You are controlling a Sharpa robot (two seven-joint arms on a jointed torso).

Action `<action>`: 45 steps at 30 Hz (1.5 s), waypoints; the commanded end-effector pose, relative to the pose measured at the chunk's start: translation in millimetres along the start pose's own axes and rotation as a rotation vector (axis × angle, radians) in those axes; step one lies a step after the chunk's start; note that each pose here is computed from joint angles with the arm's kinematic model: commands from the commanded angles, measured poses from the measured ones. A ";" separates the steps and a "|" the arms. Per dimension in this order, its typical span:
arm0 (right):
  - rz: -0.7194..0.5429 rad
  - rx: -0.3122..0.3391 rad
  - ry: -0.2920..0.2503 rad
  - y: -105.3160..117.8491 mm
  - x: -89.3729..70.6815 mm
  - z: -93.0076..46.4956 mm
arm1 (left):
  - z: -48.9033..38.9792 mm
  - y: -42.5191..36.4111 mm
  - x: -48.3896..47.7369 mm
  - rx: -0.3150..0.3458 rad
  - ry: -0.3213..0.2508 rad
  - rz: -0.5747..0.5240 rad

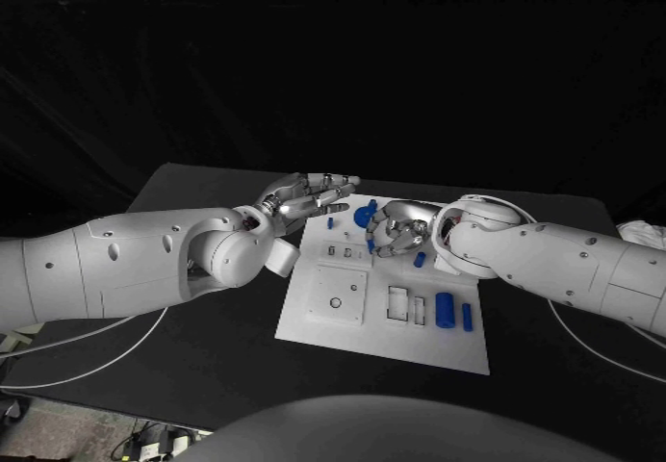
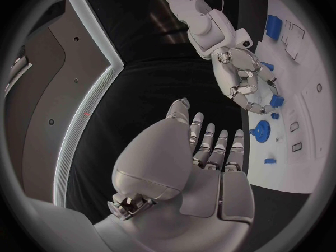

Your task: Assemble the parts on the task board

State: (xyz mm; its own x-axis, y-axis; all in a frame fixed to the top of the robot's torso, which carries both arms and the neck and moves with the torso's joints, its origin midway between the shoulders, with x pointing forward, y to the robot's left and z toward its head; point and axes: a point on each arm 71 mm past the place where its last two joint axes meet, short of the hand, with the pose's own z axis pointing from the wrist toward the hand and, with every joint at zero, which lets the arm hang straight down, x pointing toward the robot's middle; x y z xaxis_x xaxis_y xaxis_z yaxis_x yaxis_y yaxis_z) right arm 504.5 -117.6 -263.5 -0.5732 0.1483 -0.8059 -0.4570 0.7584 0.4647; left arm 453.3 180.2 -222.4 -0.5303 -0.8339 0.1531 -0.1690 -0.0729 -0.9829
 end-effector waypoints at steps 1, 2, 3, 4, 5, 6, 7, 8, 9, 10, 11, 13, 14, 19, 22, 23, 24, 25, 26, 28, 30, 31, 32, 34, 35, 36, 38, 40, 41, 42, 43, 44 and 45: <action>-0.019 0.002 0.013 -0.9 4.6 2.2 | 1.1 -1.0 2.7 0.008 0.014 -0.001; -0.019 0.002 0.011 -1.1 4.9 2.5 | 1.2 -1.0 2.8 0.008 0.014 -0.001; -0.018 0.001 0.007 -1.6 5.9 3.0 | 1.4 -1.0 3.1 0.008 0.015 -0.002; -0.016 0.000 0.001 -2.2 6.9 3.5 | 1.5 -1.0 3.5 0.009 0.016 -0.002; -0.015 -0.002 -0.004 -2.7 7.7 3.7 | 1.6 -1.0 3.7 0.008 0.017 -0.002; -0.015 -0.002 -0.005 -2.9 8.0 3.7 | 1.6 -1.0 3.8 0.008 0.017 -0.002; -0.013 -0.005 -0.011 -3.5 9.0 3.8 | 1.5 -1.0 3.9 0.008 0.017 -0.002; -0.011 -0.006 -0.014 -3.7 9.6 3.8 | 1.2 -1.0 3.8 0.007 0.017 -0.003; -0.011 -0.007 -0.016 -3.8 9.9 3.9 | 1.0 -1.0 3.6 0.007 0.017 -0.003; -0.010 -0.010 -0.020 -3.9 10.4 4.0 | 0.6 -1.0 3.3 0.007 0.016 -0.003; -0.009 -0.012 -0.023 -3.9 10.5 4.0 | 0.4 -1.1 3.1 0.007 0.015 -0.003; -0.009 -0.015 -0.030 -3.9 10.5 4.0 | 0.2 -1.2 3.0 0.008 0.014 -0.002; -0.009 -0.016 -0.033 -3.9 10.5 4.0 | 0.3 -1.2 3.0 0.008 0.014 -0.002; -0.008 -0.019 -0.041 -4.0 11.0 4.7 | 0.9 -1.0 4.0 0.005 0.019 -0.003; -0.007 -0.017 -0.041 -4.6 12.0 4.7 | 1.2 -0.9 4.6 0.004 0.021 -0.004; -0.007 -0.016 -0.040 -5.0 12.5 4.8 | 1.2 -0.9 4.6 0.003 0.021 -0.004; -0.007 -0.015 -0.040 -5.2 12.8 4.9 | 1.2 -0.9 4.6 0.003 0.021 -0.004; -0.006 -0.014 -0.040 -5.5 13.1 4.9 | 1.2 -0.8 4.6 0.003 0.021 -0.004; -0.006 -0.014 -0.040 -5.7 13.4 4.9 | 1.1 -0.8 4.5 0.003 0.021 -0.004; -0.006 -0.013 -0.041 -6.3 13.8 4.9 | 1.1 -0.8 4.4 0.002 0.021 -0.004; -0.006 -0.012 -0.043 -6.8 14.0 4.8 | 1.1 -0.7 4.4 0.001 0.022 -0.005; -0.005 -0.011 -0.043 -6.9 14.2 4.8 | 1.1 -0.7 4.4 0.001 0.022 -0.005; -0.005 -0.010 -0.042 -7.1 14.4 4.8 | 1.1 -0.7 4.5 0.001 0.022 -0.005; -0.005 -0.009 -0.041 -7.2 14.7 4.8 | 1.3 -0.7 4.7 0.001 0.023 -0.005; -0.005 -0.009 -0.041 -7.2 15.0 4.9 | 1.4 -0.6 4.8 0.001 0.023 -0.005; -0.004 -0.009 -0.040 -7.1 15.2 4.9 | 1.5 -0.6 5.0 0.000 0.024 -0.005; -0.004 -0.008 -0.039 -7.1 15.6 5.0 | 1.6 -0.5 5.2 0.000 0.024 -0.005; -0.004 -0.008 -0.038 -6.9 16.0 5.1 | 1.9 -0.4 5.4 -0.001 0.025 -0.005; -0.004 -0.008 -0.038 -6.8 16.1 5.2 | 1.9 -0.4 5.5 -0.001 0.026 -0.005; -0.003 -0.008 -0.038 -6.7 16.3 5.3 | 2.0 -0.4 5.5 -0.001 0.026 -0.005; -0.003 -0.008 -0.038 -6.6 16.4 5.3 | 2.0 -0.3 5.6 -0.002 0.026 -0.006; -0.003 -0.008 -0.037 -6.4 16.5 5.4 | 2.0 -0.3 5.6 -0.002 0.026 -0.006; -0.003 -0.008 -0.037 -6.3 16.7 5.5 | 2.1 -0.3 5.6 -0.002 0.027 -0.006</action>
State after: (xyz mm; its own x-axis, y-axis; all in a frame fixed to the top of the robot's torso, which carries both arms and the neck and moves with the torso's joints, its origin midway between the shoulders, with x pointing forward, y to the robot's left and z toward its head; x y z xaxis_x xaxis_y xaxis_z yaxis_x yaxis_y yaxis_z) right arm 502.5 -118.0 -281.5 -0.5481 0.1795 -0.8169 -0.4527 0.7576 0.4702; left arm 452.7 176.8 -222.6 -0.5364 -0.8295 0.1556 -0.1755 -0.0707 -0.9819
